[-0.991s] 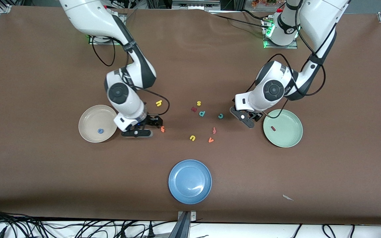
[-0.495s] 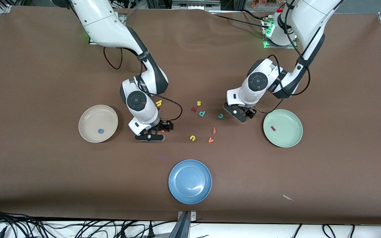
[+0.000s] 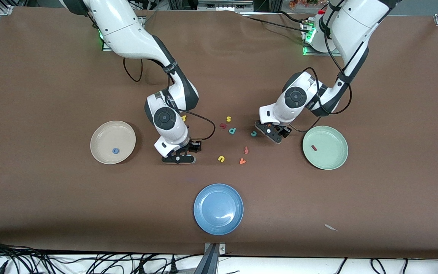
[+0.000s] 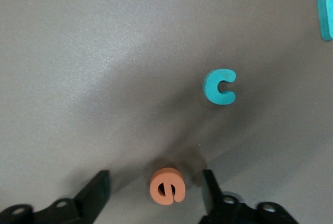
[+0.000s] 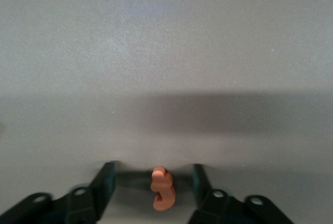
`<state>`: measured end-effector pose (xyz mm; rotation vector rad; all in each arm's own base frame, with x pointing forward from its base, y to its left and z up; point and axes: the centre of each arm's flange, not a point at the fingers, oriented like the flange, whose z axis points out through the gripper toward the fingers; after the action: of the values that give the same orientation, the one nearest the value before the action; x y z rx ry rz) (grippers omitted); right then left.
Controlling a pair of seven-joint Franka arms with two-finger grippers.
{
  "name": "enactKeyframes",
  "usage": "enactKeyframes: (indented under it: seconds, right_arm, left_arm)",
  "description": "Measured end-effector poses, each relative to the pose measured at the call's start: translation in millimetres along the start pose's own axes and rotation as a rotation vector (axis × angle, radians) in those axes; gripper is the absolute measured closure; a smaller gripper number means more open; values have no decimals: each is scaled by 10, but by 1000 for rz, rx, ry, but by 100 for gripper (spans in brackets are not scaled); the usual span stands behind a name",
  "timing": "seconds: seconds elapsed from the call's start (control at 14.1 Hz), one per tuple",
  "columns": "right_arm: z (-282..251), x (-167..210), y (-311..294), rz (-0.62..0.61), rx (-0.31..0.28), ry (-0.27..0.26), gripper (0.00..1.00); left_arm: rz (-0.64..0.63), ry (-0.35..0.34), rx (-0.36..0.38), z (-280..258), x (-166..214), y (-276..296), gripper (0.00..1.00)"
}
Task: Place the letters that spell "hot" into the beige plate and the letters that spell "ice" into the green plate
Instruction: 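Grasp the orange e with the left gripper while the right gripper grasps the 3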
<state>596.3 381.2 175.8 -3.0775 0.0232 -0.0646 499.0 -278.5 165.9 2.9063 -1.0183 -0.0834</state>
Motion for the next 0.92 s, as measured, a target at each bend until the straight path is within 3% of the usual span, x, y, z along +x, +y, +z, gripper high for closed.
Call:
enactKeyframes:
  seconds: [0.07,0.14,0.28,0.35,0.5,0.92]
  right_arm:
    - [-4,2,-3,0,0,0,37]
    - [-12,9,-3,1,1,2,47]
    - [-13,9,0,5,-2,-4,53]
    - [-15,10,8,8,-5,-7,60]
    - [-12,3,11,16,-10,-16,64]
    - [-15,-5,7,21,-16,-28,68]
  left_arm:
    - [-2,2,1,-12,4,-9,39]
    - [-1,5,2,-25,9,-8,49]
    - [0,9,3,-53,17,4,69]
    - [0,12,5,-76,21,9,69]
    - [0,11,5,-70,17,7,70]
    - [-9,3,25,-260,55,-90,71]
